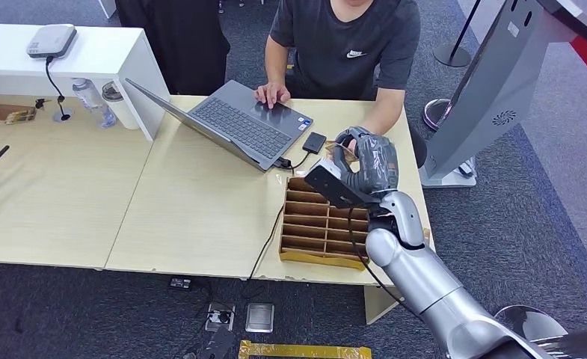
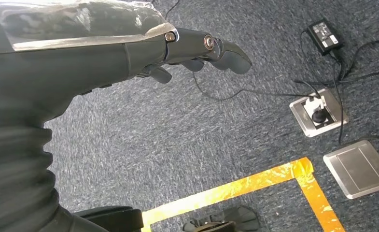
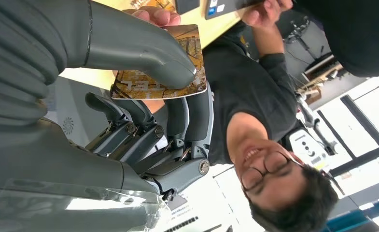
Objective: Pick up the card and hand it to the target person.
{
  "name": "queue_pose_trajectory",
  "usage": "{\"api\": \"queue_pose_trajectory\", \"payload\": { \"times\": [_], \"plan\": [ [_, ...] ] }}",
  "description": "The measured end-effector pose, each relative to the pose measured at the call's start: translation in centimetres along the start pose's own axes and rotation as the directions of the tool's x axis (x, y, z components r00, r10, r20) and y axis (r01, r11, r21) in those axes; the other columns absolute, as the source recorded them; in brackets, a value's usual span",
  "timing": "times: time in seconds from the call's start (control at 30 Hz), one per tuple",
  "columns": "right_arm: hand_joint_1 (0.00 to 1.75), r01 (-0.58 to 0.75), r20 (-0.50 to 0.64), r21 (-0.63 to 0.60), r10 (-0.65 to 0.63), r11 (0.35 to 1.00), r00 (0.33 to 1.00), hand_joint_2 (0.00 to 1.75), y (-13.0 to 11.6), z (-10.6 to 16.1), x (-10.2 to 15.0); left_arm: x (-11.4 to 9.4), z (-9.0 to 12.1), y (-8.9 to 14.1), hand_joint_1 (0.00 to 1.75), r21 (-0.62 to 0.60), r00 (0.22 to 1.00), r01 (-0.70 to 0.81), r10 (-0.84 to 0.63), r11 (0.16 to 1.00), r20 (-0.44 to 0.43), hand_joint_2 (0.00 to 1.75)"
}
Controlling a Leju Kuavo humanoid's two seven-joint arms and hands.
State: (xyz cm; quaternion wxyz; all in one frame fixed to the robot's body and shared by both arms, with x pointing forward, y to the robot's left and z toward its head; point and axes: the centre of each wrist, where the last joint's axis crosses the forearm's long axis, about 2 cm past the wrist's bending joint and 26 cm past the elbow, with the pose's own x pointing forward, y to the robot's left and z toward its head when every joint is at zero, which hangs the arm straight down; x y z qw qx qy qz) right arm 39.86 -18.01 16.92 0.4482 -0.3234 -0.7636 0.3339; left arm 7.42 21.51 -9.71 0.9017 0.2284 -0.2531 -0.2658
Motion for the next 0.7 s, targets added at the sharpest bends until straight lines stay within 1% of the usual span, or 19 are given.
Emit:
{"api": "queue_pose_trajectory", "payload": {
  "times": [0.2, 0.23, 0.3, 0.33, 0.37, 0.43, 0.7],
  "plan": [
    [1.75, -0.019, -0.044, 0.033, 0.020, 0.999, 0.999, 1.75, 1.1, 0.1, -0.4, 0.0, 0.0, 0.0, 0.00, -0.005, 1.000, 0.009, -0.009, 1.000, 0.006, 1.75],
    [1.67, -0.023, -0.049, 0.038, 0.025, 0.999, 0.999, 1.75, 1.2, 0.1, -0.5, 0.0, 0.0, 0.0, 0.00, -0.005, 1.000, 0.011, -0.010, 1.000, 0.008, 1.75],
    [1.25, -0.032, -0.057, 0.046, 0.034, 0.998, 0.998, 1.75, 1.4, 0.2, -0.7, 0.0, 0.0, 0.0, 0.00, -0.006, 1.000, 0.014, -0.014, 1.000, 0.013, 1.75],
    [0.83, -0.036, -0.060, 0.049, 0.039, 0.998, 0.997, 1.75, 1.5, 0.3, -0.8, 0.0, 0.0, 0.0, 0.00, -0.007, 1.000, 0.016, -0.016, 1.000, 0.015, 1.75],
    [0.47, -0.039, -0.063, 0.052, 0.043, 0.998, 0.997, 1.75, 1.7, 0.3, -0.8, 0.0, 0.0, -0.1, 0.00, -0.007, 1.000, 0.018, -0.018, 1.000, 0.016, 1.75],
    [0.02, -0.050, -0.065, 0.052, 0.053, 0.997, 0.996, 1.75, 1.8, 0.5, -0.9, 0.0, 0.0, -0.1, 0.00, -0.007, 1.000, 0.019, -0.019, 1.000, 0.017, 1.75],
    [0.00, -0.112, -0.071, 0.014, 0.113, 0.994, 0.991, 1.75, 2.1, 0.7, -1.0, -0.1, 0.1, -0.1, 0.00, -0.005, 1.000, 0.013, -0.013, 1.000, 0.004, 1.75]
  ]
}}
